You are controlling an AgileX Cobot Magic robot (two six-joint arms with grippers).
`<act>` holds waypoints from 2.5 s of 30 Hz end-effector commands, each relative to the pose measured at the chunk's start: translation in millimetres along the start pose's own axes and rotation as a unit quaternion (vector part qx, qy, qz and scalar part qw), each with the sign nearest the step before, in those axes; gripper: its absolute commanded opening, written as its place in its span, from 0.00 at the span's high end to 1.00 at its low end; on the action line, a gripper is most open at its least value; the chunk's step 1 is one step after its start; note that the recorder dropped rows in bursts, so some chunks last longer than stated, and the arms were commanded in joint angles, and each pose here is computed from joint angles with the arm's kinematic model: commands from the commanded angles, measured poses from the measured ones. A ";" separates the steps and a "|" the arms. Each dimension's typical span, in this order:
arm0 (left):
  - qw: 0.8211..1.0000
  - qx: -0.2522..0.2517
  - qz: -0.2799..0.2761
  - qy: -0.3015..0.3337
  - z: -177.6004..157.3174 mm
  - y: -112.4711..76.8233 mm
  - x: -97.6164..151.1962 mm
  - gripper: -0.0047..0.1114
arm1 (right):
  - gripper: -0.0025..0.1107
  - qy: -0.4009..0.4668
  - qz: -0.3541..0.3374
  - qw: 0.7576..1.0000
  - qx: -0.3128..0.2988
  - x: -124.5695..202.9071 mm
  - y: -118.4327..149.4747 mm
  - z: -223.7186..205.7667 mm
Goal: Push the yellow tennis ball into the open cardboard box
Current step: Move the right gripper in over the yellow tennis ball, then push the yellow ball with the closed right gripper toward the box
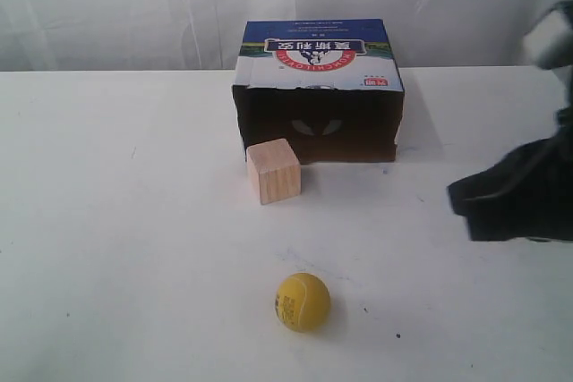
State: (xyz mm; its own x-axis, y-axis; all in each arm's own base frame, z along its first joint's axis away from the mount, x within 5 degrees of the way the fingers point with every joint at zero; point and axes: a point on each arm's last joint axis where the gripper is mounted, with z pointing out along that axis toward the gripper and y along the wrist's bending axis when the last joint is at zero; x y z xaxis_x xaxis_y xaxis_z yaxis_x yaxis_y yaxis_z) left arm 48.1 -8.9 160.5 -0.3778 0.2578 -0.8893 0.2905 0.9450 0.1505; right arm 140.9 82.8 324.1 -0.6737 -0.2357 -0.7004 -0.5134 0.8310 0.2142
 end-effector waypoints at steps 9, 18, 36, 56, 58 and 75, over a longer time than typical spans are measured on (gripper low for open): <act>1.000 0.002 0.004 0.006 0.3 -0.3 2.4 0.96 | 0.98 0.102 -0.108 0.987 -0.054 -6.4 31.3 113.7; 1.000 0.002 0.004 0.006 0.3 -0.3 2.4 0.96 | 0.98 0.135 -0.139 0.979 -0.059 -1.7 45.7 165.4; 1.000 0.002 0.004 0.006 0.3 -0.3 2.4 0.96 | 0.98 0.196 -0.150 0.969 -0.030 12.3 33.1 210.1; 1.000 0.002 0.004 0.006 0.3 -0.3 2.4 0.96 | 0.98 0.156 -0.155 0.974 0.051 -37.5 -2.7 163.7; 1.000 0.002 0.004 0.006 0.3 -0.3 2.4 0.96 | 0.98 0.175 -0.156 0.970 0.064 -33.8 -7.6 167.6; 1.000 0.002 0.004 0.006 0.3 -0.3 2.4 0.96 | 0.98 0.283 -0.091 0.949 0.106 -3.7 -46.8 211.4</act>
State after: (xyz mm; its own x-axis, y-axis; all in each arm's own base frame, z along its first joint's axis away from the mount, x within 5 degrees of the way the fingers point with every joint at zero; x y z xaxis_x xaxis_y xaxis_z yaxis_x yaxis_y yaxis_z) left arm 48.1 -8.9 160.5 -0.3778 0.2578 -0.8893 0.2905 0.9450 0.1505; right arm 285.7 157.6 183.4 -0.7641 -0.5637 -0.3137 -0.5753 0.8154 -0.0637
